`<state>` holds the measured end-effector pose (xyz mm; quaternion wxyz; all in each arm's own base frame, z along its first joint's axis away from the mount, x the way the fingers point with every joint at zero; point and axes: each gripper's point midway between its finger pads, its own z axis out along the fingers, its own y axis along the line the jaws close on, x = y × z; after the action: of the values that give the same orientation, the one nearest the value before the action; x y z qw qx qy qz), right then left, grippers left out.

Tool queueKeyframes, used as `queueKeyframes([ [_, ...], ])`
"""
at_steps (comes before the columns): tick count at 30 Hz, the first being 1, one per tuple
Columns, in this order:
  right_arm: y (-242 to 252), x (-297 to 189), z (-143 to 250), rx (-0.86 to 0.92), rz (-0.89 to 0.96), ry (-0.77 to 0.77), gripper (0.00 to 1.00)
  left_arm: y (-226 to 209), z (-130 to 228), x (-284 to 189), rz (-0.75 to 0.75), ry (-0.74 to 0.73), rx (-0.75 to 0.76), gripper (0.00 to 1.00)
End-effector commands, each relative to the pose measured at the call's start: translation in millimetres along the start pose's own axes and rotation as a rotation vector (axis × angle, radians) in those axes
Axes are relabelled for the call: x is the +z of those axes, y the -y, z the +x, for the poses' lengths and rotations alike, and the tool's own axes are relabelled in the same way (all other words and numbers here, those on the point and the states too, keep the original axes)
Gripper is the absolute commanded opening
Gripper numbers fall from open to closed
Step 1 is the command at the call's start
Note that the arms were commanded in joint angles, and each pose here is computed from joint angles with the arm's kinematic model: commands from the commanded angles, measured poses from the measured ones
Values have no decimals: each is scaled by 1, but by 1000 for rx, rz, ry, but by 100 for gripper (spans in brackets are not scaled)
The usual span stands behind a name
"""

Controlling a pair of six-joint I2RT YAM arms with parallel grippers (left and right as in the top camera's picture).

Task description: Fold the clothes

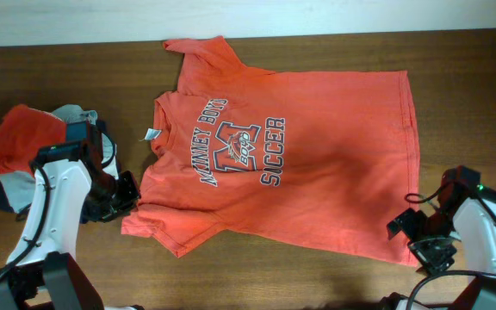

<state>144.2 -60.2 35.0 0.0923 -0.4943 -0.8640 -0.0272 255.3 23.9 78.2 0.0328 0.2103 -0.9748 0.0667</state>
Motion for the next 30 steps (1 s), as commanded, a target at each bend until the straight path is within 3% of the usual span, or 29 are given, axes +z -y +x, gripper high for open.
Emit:
queueKeyframes([
  [1,-9,17,10,32,-73,-36,84,3,-5,-7,15,31,31,16],
  [3,-10,25,10,37,-88,-32,77,3,-5,-7,15,32,32,17],
  [9,-4,37,9,37,-67,-12,77,3,-6,-7,16,35,32,17],
  [11,-4,43,9,36,-72,-5,70,3,-6,-7,16,36,32,17],
  [13,-3,49,9,35,-78,5,60,3,-6,-7,16,38,32,17],
  [16,-7,48,2,24,-90,36,31,3,-6,-7,16,36,32,17],
  [20,-19,29,-16,-38,-120,89,14,3,-6,-7,16,38,33,17],
  [25,-35,-11,-35,-114,-149,146,6,3,-6,-7,16,38,33,17],
  [30,-41,-29,-39,-141,-164,157,4,3,-6,-7,17,38,33,17],
])
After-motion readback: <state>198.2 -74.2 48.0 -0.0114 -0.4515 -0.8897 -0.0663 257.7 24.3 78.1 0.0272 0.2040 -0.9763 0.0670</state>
